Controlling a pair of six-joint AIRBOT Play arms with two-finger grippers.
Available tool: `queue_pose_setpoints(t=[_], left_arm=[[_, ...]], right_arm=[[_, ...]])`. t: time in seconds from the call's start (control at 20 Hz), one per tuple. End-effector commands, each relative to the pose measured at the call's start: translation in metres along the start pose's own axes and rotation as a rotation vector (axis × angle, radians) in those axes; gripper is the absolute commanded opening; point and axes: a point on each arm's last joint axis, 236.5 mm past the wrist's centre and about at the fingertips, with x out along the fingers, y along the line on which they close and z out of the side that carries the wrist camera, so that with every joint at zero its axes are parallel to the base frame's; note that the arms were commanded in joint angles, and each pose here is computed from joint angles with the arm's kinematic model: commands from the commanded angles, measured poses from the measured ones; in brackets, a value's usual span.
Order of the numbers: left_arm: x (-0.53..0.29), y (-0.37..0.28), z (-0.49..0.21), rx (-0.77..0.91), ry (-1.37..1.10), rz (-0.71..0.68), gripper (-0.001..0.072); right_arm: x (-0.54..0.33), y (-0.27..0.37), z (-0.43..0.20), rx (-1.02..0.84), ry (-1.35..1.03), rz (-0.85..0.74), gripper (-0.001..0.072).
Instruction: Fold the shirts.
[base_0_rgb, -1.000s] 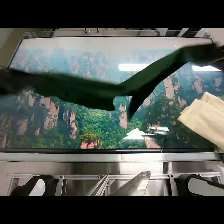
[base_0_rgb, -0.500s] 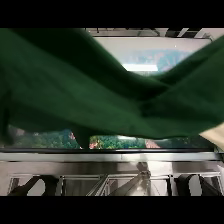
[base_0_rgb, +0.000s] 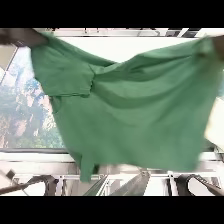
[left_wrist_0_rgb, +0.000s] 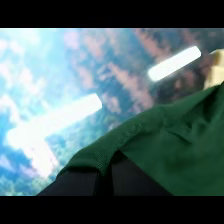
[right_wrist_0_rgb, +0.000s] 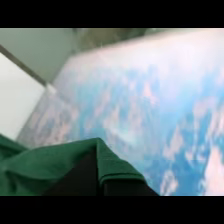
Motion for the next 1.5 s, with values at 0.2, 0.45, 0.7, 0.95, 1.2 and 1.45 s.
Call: queue_pose_setpoints(t=[0.2, 0.45, 0.7, 0.95, 1.2, 1.45], left_arm=[[0.124, 0.165, -0.068, -0.318, 0.209, -0.036, 0.0023], [0.160, 0.212, -0.102, -0.445, 0.218, -0.022, 0.0023], [0.161, 0.207, -0.127, -0.479, 0.298, -0.054, 0.0023], [0.158, 0.210, -0.137, -0.523, 0.340, -0.025, 0.0019], [0.155, 0.201, -0.198, -0.610, 0.608, 0.004, 0.0018], [0.163, 0.196, -0.202, -0.626, 0.637, -0.001, 0.0018]], right_arm=[[0.111, -0.200, -0.095, 0.460, 0.090, 0.019, 0.0019], [0.130, -0.235, -0.094, 0.513, 0.074, 0.041, 0.0019], [0.119, -0.248, -0.119, 0.520, 0.175, -0.012, 0.0019], [0.100, -0.253, -0.169, 0.528, 0.390, -0.081, 0.0019], [0.095, -0.246, -0.179, 0.545, 0.445, -0.069, 0.0019], [0.094, -0.240, -0.181, 0.550, 0.462, -0.047, 0.0020]])
